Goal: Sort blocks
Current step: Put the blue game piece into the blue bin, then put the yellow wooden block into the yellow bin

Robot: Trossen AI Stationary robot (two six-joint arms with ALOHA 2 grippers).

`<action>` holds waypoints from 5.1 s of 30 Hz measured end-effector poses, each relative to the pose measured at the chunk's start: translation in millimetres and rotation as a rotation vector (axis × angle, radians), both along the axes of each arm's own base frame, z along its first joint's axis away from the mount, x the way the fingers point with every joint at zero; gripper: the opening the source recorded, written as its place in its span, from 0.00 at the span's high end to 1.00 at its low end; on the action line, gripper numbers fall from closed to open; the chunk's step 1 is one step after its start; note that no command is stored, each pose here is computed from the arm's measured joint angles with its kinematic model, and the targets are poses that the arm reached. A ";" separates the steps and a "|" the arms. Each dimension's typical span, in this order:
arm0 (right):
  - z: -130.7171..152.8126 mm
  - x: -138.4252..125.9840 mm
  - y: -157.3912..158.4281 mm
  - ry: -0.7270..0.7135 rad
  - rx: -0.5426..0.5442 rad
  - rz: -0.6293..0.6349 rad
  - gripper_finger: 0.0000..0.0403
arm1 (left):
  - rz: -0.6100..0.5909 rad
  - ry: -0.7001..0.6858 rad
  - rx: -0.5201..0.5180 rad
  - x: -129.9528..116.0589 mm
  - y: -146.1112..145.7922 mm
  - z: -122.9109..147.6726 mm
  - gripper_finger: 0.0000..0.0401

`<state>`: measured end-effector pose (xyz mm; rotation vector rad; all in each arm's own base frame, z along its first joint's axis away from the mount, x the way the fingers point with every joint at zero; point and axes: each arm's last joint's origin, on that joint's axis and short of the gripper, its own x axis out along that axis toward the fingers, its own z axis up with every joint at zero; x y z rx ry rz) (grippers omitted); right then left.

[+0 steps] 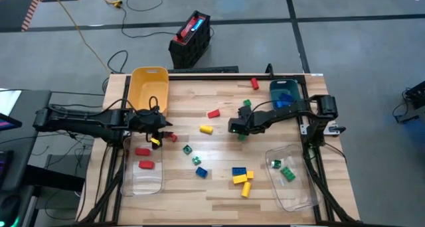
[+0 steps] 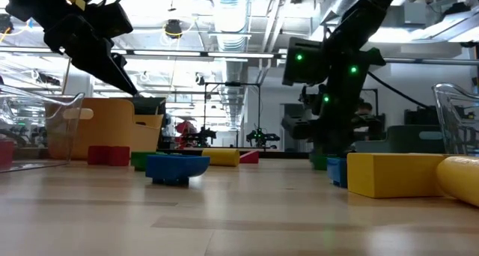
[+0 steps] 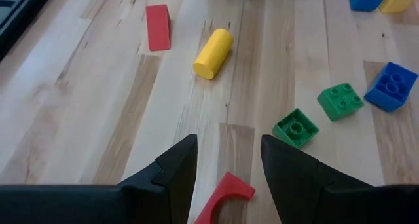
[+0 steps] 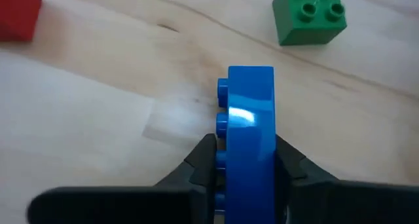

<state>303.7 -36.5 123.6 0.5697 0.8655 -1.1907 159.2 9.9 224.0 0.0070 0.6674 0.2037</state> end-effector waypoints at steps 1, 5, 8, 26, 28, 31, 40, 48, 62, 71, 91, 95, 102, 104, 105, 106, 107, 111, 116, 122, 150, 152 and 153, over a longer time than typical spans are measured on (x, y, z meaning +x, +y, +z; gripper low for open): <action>2.5 -1.8 0.1 0.014 0.002 0.008 0.79 | 0.000 0.000 0.000 0.0 0.0 0.0 0.59; 32.6 -12.2 -4.3 0.068 -0.008 0.013 0.79 | 0.000 0.000 -0.001 0.0 0.0 0.0 0.59; 64.8 -31.1 -12.4 0.119 -0.048 -0.025 0.79 | 0.000 0.000 0.000 0.0 0.0 0.0 0.59; 124.5 -129.7 -107.2 0.267 0.253 -0.199 0.65 | -0.002 -0.027 0.011 1.7 0.2 2.2 0.59; 122.1 -128.6 -110.2 0.275 0.257 -0.185 0.58 | -0.002 -0.027 0.011 1.7 0.2 2.2 0.59; 121.7 -129.9 -113.3 0.268 0.271 -0.172 0.48 | -0.002 -0.025 0.011 1.6 0.2 2.1 0.59; 174.3 -115.0 -72.8 0.139 0.120 0.058 0.38 | -0.008 0.000 0.016 0.3 0.1 0.2 0.59; 174.6 -71.4 23.7 -0.124 -0.310 0.372 0.38 | -0.021 -0.093 0.038 14.6 0.6 4.5 0.59; 128.4 -25.8 93.2 -0.286 -0.477 0.658 0.38 | -0.154 0.001 0.034 66.1 -4.3 -17.8 0.49; 112.8 -18.5 106.8 -0.193 -0.557 0.696 0.38 | -0.169 0.044 0.161 95.4 -0.2 -12.5 0.45; 78.0 -30.9 88.6 -0.301 -0.578 0.767 0.38 | -0.323 0.030 0.116 144.4 44.8 -28.4 0.45; 88.3 -33.3 81.1 -0.289 -0.615 0.768 0.38 | -0.353 0.089 0.104 166.5 48.8 -40.7 0.45; 98.6 -44.5 71.3 -0.246 -0.639 0.774 0.38 | -0.369 0.139 0.078 187.7 60.7 -60.1 0.45; 96.9 -49.9 69.0 -0.243 -0.642 0.773 0.38 | -0.360 0.145 0.059 187.6 68.9 -66.2 0.45; 95.8 -52.5 67.5 -0.245 -0.644 0.768 0.38 | -0.352 0.137 0.055 187.6 73.4 -67.5 0.45; 95.3 -54.5 65.8 -0.258 -0.647 0.759 0.38 | -0.349 0.138 0.043 186.3 77.5 -70.4 0.45; 94.9 -56.7 64.7 -0.270 -0.648 0.751 0.38 | -0.350 0.138 0.025 185.5 81.1 -73.1 0.45; 91.7 -63.9 60.6 -0.307 -0.648 0.742 0.38 | -0.354 0.142 -0.030 184.7 90.5 -84.0 0.45; 89.1 -68.0 57.4 -0.320 -0.641 0.741 0.38 | -0.375 0.182 -0.056 187.1 89.0 -101.3 0.45; 90.0 -67.5 57.9 -0.339 -0.633 0.748 0.38 | -0.340 0.188 -0.092 187.0 87.2 -100.7 0.52; 90.0 -67.5 57.9 -0.349 -0.624 0.737 0.38 | 0.181 0.031 0.174 77.7 120.6 32.9 0.69; 90.1 -67.4 57.9 -0.347 -0.625 0.739 0.38 | 0.290 -0.020 0.146 56.6 128.8 25.2 0.69; 90.1 -67.4 57.9 -0.345 -0.627 0.741 0.38 | 0.356 -0.038 0.137 45.9 133.1 19.6 0.69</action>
